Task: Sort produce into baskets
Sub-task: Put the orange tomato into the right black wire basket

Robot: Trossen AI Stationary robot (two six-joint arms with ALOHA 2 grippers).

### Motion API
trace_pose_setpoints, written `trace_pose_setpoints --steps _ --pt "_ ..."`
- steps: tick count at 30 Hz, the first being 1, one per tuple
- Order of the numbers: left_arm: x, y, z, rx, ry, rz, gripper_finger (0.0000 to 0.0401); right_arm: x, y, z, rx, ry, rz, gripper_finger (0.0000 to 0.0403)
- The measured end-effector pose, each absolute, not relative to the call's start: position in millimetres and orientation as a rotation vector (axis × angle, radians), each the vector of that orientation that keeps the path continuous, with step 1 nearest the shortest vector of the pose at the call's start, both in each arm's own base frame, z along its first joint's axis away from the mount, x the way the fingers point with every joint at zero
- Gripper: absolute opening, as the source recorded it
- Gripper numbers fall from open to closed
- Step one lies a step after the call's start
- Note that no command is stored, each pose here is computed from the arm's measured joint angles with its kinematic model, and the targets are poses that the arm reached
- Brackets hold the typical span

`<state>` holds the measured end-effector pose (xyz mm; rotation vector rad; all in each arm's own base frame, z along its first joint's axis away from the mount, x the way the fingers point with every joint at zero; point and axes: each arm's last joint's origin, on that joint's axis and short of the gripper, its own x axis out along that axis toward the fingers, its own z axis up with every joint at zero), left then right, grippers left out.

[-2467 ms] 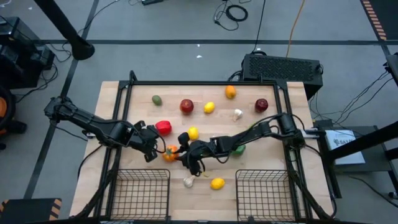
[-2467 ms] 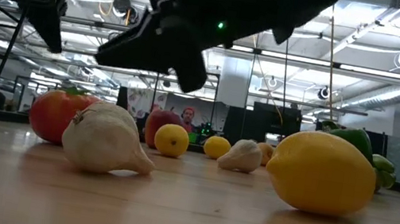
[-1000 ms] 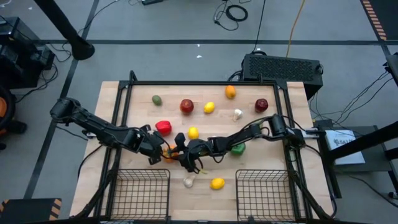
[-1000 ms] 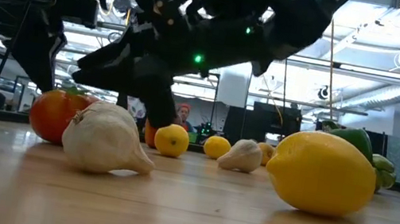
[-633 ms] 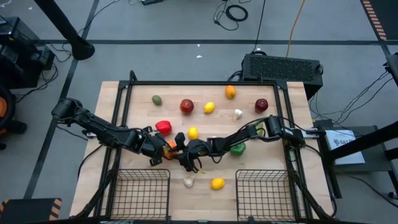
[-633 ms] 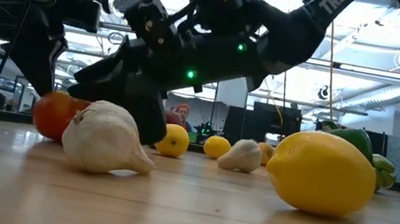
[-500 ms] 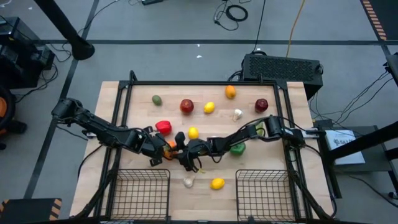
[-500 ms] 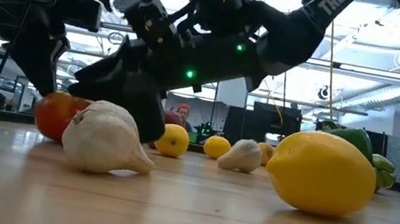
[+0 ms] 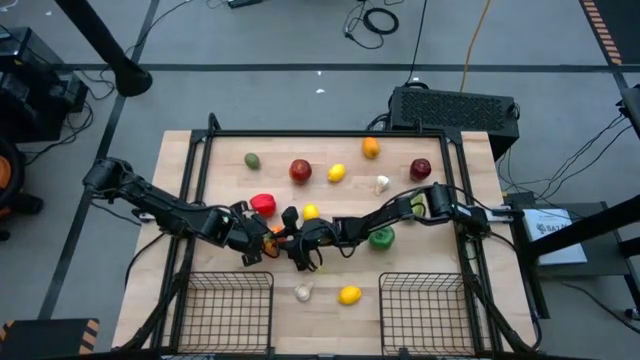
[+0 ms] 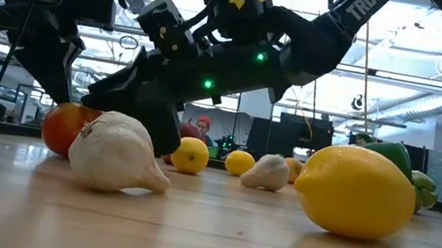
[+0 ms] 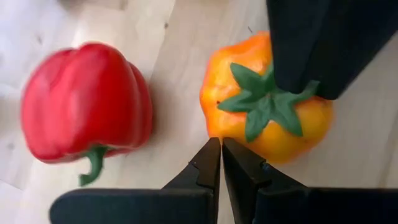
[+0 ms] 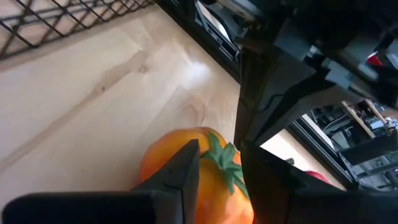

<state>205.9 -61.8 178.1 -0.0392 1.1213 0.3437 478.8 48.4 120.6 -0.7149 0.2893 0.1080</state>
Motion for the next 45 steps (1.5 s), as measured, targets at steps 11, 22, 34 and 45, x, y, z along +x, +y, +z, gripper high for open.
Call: trace_pose_setpoints --steps 11,22,34,45 --pt "206.0 -61.1 178.3 -0.020 1.114 0.354 0.0027 478.7 44.9 119.4 -0.696 0.303 0.107 0.0042" --pt "211.6 -62.6 176.7 -0.009 1.086 0.335 0.0027 479.0 44.4 119.8 -0.692 0.292 0.124 0.0006" --pt "216.6 -60.5 184.1 0.017 1.110 0.306 0.0027 478.6 44.1 119.0 -0.708 0.307 0.119 0.0000" --pt "217.1 -57.9 210.1 0.062 1.130 0.436 0.0027 472.7 54.1 140.0 -0.829 0.366 0.029 0.0000"
